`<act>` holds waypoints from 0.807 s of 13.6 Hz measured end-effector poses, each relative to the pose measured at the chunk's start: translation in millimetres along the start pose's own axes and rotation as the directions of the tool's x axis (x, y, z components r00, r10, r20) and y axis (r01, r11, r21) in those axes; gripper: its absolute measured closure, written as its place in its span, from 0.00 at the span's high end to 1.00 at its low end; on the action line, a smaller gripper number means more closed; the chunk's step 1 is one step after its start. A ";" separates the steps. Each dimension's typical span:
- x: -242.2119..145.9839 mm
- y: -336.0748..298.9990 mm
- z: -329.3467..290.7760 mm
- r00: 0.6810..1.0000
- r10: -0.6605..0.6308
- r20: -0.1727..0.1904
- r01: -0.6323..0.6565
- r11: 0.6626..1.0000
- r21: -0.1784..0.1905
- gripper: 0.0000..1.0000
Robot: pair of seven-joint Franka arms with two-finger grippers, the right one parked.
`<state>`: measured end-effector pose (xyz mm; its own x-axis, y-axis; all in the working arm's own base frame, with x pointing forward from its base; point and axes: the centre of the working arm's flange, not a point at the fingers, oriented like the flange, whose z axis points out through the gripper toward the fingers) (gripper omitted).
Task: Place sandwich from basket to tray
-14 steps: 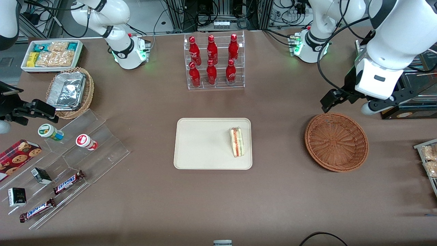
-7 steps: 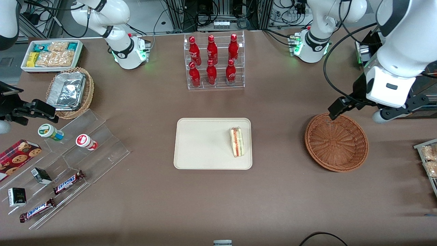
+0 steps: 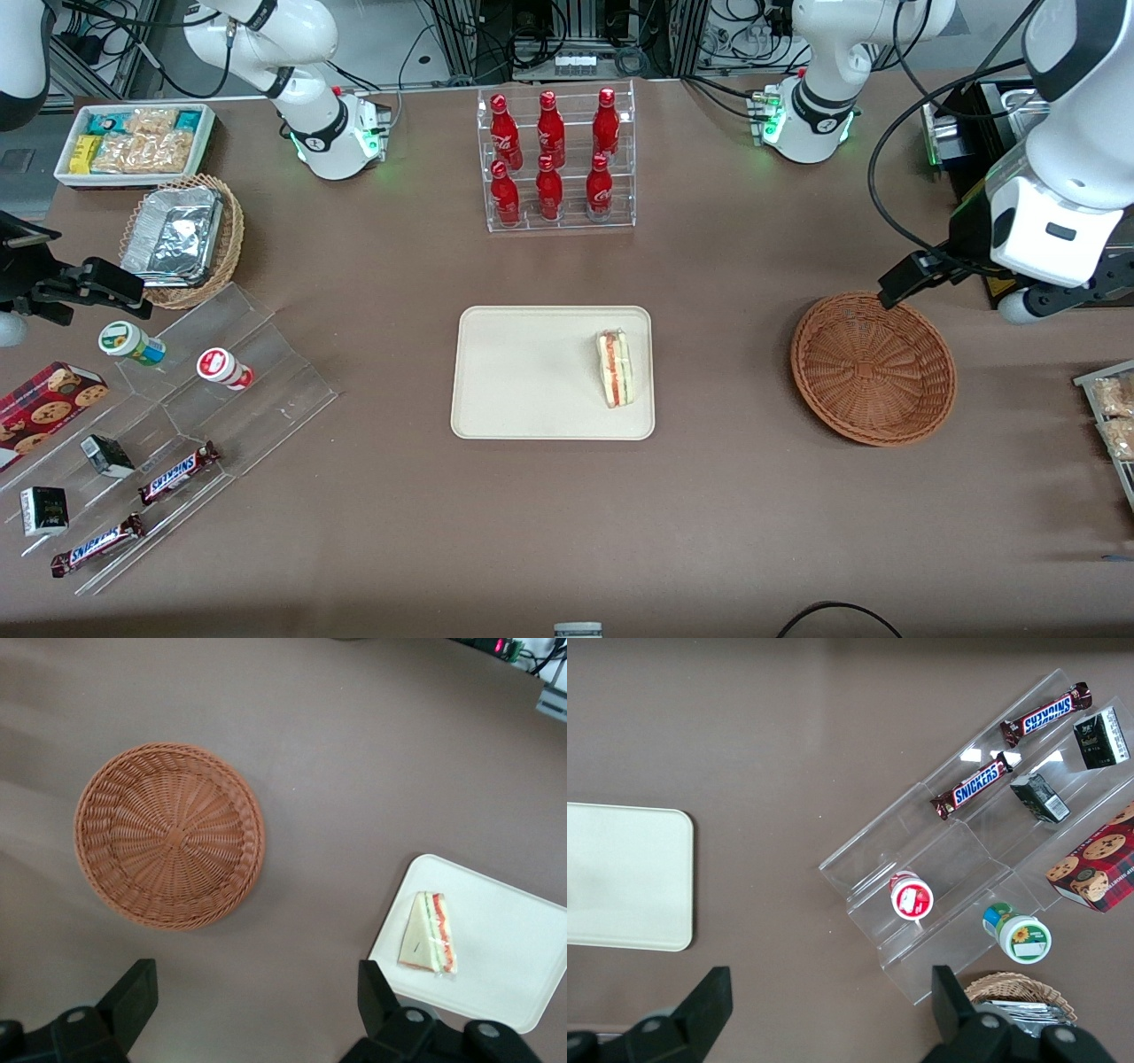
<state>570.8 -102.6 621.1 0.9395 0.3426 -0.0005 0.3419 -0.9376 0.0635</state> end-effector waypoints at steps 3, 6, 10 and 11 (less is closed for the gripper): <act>-3.4 -16.0 -10.1 1.000 0.012 0.019 -0.012 1.000 0.010 1.00; -16.1 -26.3 -23.8 0.999 0.019 0.042 -0.021 0.999 0.028 1.00; -28.9 -36.5 -30.4 0.987 0.132 0.093 -0.137 0.990 0.045 1.00; -27.8 -41.6 -29.8 0.982 0.154 0.105 -0.160 0.986 0.046 1.00</act>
<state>529.8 -71.4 648.2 0.9780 0.1855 -0.0951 0.1879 -0.9820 0.0170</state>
